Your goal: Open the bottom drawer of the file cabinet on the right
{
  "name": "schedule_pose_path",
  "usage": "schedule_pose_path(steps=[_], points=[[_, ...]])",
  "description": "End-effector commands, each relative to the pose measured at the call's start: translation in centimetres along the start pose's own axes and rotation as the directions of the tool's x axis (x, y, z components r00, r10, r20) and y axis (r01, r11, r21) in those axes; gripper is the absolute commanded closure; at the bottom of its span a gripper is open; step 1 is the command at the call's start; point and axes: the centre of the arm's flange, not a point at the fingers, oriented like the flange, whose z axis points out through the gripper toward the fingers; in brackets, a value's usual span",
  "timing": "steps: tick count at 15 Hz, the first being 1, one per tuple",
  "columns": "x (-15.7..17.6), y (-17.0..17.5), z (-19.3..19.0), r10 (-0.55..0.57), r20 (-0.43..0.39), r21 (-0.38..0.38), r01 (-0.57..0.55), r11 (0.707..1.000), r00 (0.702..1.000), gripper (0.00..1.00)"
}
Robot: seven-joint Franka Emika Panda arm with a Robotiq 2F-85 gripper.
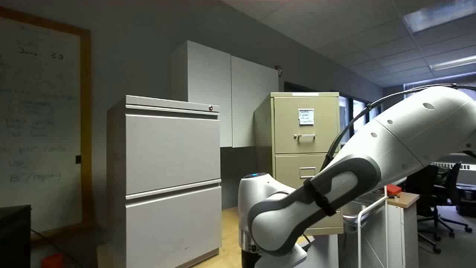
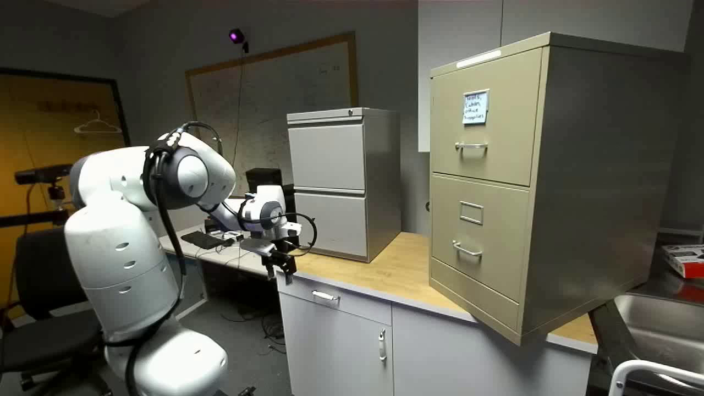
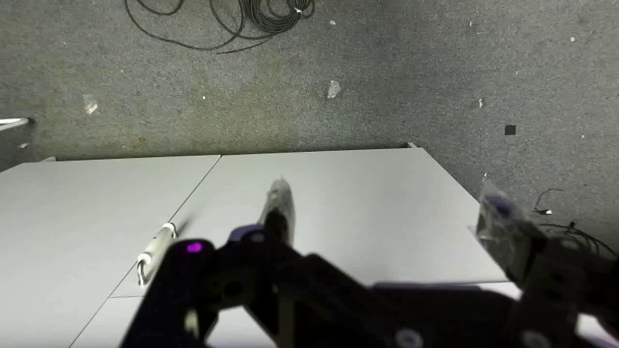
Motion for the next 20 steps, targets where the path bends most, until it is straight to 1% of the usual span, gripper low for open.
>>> schedule_pose_path(steps=[1,11,14,17,20], points=[[0.0,0.0,-0.1,0.000,-0.002,0.001,0.000,1.000,1.000,0.00],[0.1,0.0,-0.1,0.000,-0.004,0.002,0.000,1.000,1.000,0.00],[0.3,0.4,-0.1,0.011,-0.004,-0.004,-0.011,1.000,1.000,0.00],[0.7,1.8,-0.3,0.040,-0.013,0.003,-0.040,0.999,0.999,0.00],[1.4,4.6,-0.6,0.102,-0.040,0.019,-0.101,0.995,0.994,0.00]])
